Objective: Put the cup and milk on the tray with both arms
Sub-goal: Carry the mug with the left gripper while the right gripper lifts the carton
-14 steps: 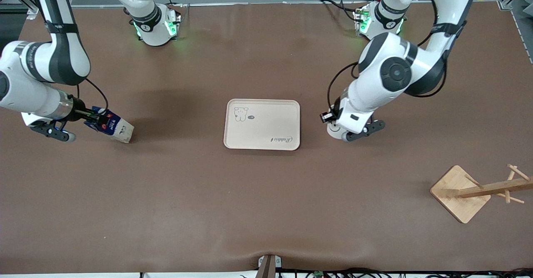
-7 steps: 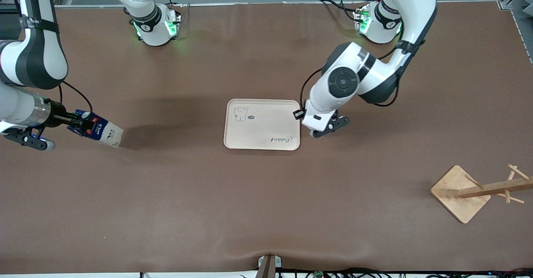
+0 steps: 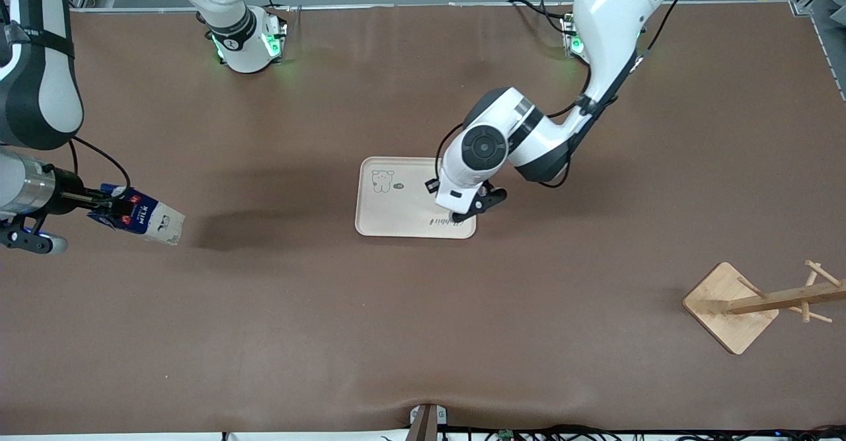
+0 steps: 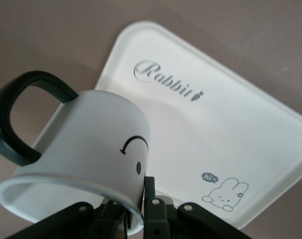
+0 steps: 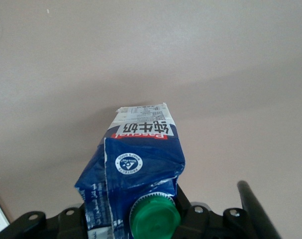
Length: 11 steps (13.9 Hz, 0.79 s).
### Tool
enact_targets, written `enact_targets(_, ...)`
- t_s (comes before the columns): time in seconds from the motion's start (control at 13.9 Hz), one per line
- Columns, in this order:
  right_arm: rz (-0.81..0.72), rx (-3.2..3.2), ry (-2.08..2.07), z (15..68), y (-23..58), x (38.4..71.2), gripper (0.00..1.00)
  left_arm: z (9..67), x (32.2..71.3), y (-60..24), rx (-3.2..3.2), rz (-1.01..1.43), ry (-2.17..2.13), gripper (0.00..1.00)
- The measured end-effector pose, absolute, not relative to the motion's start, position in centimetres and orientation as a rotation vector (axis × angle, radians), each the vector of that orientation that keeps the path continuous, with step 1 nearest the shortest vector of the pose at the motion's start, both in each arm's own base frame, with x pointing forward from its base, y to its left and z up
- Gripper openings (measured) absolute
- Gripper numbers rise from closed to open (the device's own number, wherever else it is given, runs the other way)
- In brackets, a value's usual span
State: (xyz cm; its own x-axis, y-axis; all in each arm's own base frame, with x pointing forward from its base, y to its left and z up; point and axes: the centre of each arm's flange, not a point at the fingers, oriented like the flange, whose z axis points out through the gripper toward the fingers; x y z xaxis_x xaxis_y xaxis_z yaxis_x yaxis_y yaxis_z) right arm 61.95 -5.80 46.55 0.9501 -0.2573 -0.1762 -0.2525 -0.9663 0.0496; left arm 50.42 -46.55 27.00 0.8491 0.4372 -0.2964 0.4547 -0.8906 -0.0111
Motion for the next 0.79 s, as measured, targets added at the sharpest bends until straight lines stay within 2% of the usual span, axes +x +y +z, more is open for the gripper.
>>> enact_targets(0.79, -0.334, 3.073, -0.252, 44.8, 1.7, 62.8, 0.56, 22.3, 49.3, -47.5, 2.989, -0.556, 0.708, 0.1)
